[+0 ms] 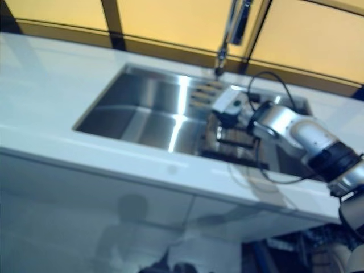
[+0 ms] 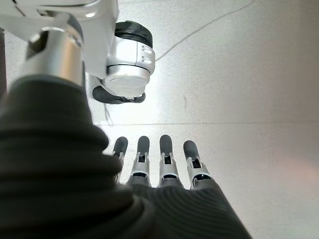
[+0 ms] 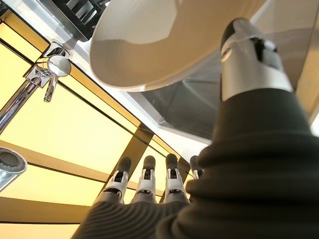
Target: Take plates into dishwasher
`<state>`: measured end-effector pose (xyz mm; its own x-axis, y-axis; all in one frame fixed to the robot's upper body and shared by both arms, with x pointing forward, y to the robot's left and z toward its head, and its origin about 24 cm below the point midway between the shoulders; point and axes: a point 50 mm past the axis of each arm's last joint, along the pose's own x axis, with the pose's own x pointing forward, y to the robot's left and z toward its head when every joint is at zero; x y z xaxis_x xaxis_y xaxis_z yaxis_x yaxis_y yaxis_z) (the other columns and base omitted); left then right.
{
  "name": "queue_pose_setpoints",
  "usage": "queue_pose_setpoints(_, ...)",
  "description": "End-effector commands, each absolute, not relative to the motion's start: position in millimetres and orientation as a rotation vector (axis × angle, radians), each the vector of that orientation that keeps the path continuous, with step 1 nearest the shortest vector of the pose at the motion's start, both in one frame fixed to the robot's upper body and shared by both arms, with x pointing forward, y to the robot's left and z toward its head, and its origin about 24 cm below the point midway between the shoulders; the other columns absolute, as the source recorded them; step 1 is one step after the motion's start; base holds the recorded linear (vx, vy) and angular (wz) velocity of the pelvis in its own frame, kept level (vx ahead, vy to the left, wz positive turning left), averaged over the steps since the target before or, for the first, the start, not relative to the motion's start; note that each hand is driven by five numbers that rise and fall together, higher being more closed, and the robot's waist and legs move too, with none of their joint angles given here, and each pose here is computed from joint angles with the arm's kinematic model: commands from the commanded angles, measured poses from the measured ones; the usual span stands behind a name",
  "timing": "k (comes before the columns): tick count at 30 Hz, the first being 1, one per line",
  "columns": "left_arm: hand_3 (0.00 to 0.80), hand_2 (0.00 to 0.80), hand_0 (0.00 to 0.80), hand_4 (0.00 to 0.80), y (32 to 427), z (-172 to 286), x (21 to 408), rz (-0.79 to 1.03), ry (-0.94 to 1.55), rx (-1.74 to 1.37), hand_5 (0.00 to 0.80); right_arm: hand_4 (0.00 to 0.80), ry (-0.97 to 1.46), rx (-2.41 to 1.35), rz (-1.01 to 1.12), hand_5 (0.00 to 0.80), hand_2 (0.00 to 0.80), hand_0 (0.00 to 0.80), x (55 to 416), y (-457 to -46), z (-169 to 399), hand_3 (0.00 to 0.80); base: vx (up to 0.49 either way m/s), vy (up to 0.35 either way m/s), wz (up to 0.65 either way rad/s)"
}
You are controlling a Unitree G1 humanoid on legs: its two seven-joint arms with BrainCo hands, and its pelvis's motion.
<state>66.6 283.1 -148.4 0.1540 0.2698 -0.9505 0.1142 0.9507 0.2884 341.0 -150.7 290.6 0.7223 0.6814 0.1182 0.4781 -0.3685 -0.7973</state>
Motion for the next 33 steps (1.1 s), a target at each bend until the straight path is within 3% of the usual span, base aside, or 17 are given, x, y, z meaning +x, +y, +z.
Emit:
queue_pose_setpoints(1,0.0,0.0,0.0,0.0,294,-143,77,0.158,1.401,0.335,0.0,0.0,-0.885,-2.118,0.194,0.0,0.0,0.0,340,-154,312,0.0,0.0,0.0,0.0)
queue_pose_setpoints(2,0.0,0.0,0.0,0.0,293,-143,78,0.16,1.397,0.33,0.0,0.0,-0.878,-2.13,0.2,0.0,0.0,0.0,340,-154,310,0.0,-0.026,0.0,0.04)
queue_pose_setpoints(4,0.0,0.0,0.0,0.0,293,-143,80,0.16,1.394,0.323,0.0,0.088,-0.867,-2.153,0.209,0.088,0.088,0.088,341,-155,307,0.088,-0.022,-0.001,0.05)
queue_pose_setpoints(5,0.0,0.0,0.0,0.0,294,-142,81,0.16,1.388,0.316,0.0,0.496,-0.863,-2.203,0.22,0.496,0.496,0.496,342,-156,303,0.496,-0.026,-0.003,0.04)
queue_pose_setpoints(6,0.0,0.0,0.0,0.0,294,-142,82,0.161,1.386,0.313,0.0,0.684,-0.865,-2.23,0.223,0.684,0.684,0.684,343,-157,302,0.684,-0.044,-0.004,0.02)
queue_pose_setpoints(7,0.0,0.0,0.0,0.0,293,-142,83,0.159,1.379,0.308,0.0,0.8,-0.863,-2.289,0.232,0.8,0.8,0.8,344,-158,298,0.8,-0.037,-0.003,0.01)
queue_pose_setpoints(16,0.0,0.0,0.0,0.0,296,-141,82,0.161,1.365,0.305,0.0,0.8,-0.789,-2.534,0.234,0.8,0.8,0.8,351,-175,287,0.8,-0.004,0.0,0.0)
queue_pose_setpoints(33,0.0,0.0,0.0,0.0,299,-142,72,0.15,1.392,0.32,0.0,0.8,-0.748,-2.556,0.17,0.8,0.8,0.8,350,-192,294,0.8,0.004,0.001,0.0)
